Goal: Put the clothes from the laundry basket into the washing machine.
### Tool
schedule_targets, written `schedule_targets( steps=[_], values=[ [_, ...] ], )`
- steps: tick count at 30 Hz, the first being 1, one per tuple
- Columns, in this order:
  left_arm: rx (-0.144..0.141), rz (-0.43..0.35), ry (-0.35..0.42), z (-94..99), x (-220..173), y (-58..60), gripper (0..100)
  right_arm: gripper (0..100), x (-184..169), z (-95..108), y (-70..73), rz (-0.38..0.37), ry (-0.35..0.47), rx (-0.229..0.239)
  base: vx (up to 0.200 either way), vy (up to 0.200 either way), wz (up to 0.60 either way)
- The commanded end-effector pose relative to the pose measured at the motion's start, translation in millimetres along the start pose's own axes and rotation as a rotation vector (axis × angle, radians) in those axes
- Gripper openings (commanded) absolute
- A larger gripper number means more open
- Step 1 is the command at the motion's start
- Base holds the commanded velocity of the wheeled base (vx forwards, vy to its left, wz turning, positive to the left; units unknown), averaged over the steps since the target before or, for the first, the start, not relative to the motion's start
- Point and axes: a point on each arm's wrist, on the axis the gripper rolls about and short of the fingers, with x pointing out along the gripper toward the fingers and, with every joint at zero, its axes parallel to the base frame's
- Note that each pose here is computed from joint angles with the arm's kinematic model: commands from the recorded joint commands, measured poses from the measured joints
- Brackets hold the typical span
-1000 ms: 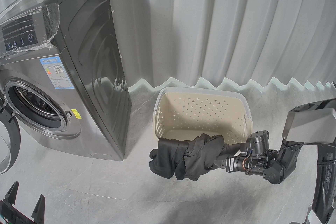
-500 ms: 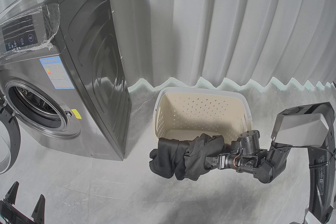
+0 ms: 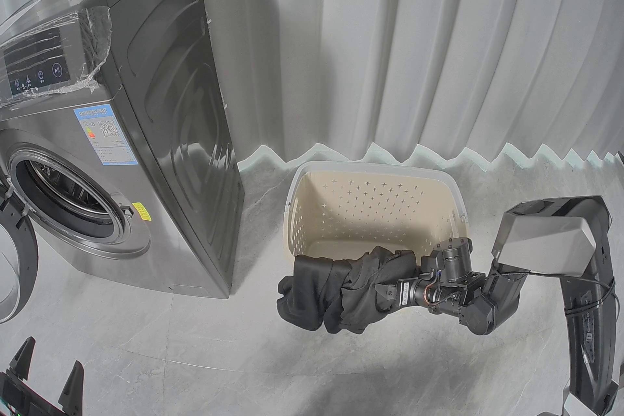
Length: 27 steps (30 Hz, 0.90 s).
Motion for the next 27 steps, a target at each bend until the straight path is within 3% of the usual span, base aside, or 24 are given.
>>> schedule_targets(
  steps=[1,9,16,27],
  values=[
    [0.0,0.0,0.0,-4.9,0,0.2,100,0,4,0,-0.4,0.001,-0.008,0.0,0.0,0.0,0.0],
    [0.0,0.002,0.0,-4.9,0,0.2,100,0,1,-3,-1.2,-0.002,-0.002,-0.001,0.0,0.0,0.0],
    [0.0,0.002,0.0,-4.9,0,0.2,100,0,-27,4,3.8,0.008,-0.017,-0.008,0.0,0.0,0.0],
    [0.0,0.002,0.0,-4.9,0,0.2,100,0,-113,16,33.0,0.114,-0.159,-0.064,0.0,0.0,0.0]
  ],
)
